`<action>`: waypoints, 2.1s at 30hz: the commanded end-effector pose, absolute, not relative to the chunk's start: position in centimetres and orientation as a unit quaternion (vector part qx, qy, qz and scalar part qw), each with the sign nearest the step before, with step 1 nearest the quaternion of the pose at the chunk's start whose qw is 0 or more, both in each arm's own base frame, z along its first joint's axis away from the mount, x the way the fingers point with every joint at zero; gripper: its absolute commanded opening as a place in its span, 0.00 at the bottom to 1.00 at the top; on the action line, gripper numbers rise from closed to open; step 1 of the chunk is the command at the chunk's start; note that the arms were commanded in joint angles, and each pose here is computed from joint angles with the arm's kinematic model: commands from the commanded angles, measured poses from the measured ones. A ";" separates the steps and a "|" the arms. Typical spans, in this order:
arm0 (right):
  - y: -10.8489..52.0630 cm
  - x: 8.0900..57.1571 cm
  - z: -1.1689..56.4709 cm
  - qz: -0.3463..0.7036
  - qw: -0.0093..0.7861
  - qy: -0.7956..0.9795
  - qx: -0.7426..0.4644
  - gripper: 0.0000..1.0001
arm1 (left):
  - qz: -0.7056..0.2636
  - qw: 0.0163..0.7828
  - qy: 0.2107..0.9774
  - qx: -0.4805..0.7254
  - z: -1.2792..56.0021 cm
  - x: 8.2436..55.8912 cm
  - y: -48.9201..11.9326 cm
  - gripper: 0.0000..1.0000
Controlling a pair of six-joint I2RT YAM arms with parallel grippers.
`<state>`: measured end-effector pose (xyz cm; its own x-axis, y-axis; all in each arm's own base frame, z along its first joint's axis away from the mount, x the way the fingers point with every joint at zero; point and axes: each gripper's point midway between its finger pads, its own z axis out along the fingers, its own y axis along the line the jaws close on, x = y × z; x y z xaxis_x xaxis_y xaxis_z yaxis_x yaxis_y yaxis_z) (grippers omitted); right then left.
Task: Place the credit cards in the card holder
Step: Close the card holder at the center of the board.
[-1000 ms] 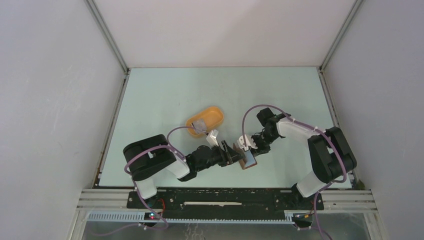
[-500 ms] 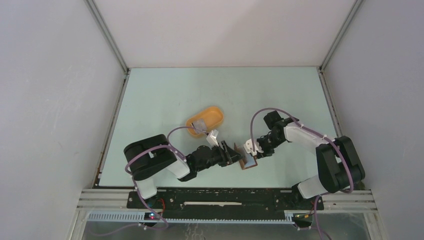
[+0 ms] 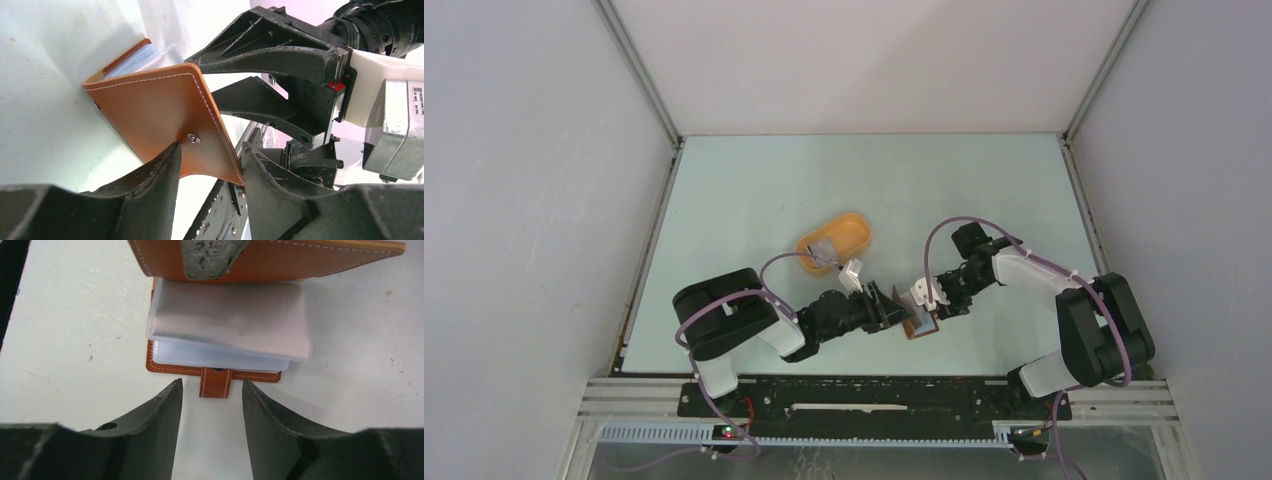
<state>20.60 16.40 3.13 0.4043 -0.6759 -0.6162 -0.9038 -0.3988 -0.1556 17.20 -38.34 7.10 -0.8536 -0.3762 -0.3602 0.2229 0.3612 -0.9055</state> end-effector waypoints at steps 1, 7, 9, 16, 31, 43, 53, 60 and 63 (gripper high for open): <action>17.2 21.3 3.3 0.218 0.250 0.495 -0.803 0.57 | -0.535 0.264 0.802 -0.046 5.4 17.7 -38.3 0.52; 17.3 21.5 2.1 0.207 0.229 0.504 -0.806 0.53 | -0.533 0.264 0.802 -0.047 5.3 17.8 -38.4 0.51; 17.2 21.7 1.9 0.202 0.226 0.508 -0.806 0.50 | -0.533 0.264 0.802 -0.047 5.3 17.8 -38.4 0.51; 17.2 22.0 2.5 0.208 0.242 0.524 -0.789 0.30 | -0.530 0.262 0.805 -0.047 5.0 17.9 -38.5 0.50; 16.0 23.8 4.6 0.222 0.277 0.622 -0.698 0.31 | -0.518 0.254 0.815 -0.046 3.7 18.4 -39.0 0.46; 14.5 26.3 4.6 0.167 0.272 0.709 -0.628 0.45 | -0.498 0.256 0.828 -0.026 3.7 19.5 -39.7 0.46; 13.5 26.5 6.5 0.213 0.260 0.759 -0.557 0.51 | -0.473 0.253 0.844 -0.003 3.5 20.2 -40.6 0.46; 13.2 26.9 7.8 0.236 0.251 0.795 -0.499 0.51 | -0.451 0.254 0.856 0.027 4.1 20.8 -41.5 0.54; 13.1 27.1 8.9 0.243 0.259 0.801 -0.482 0.51 | -0.442 0.251 0.860 0.043 4.3 21.0 -41.9 0.57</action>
<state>26.92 12.66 6.87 -0.3384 -0.7056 -0.6226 -0.9251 0.3705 0.0829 20.31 -42.60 5.64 -0.8762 -0.2248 -0.4263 0.2629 0.5183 -0.8137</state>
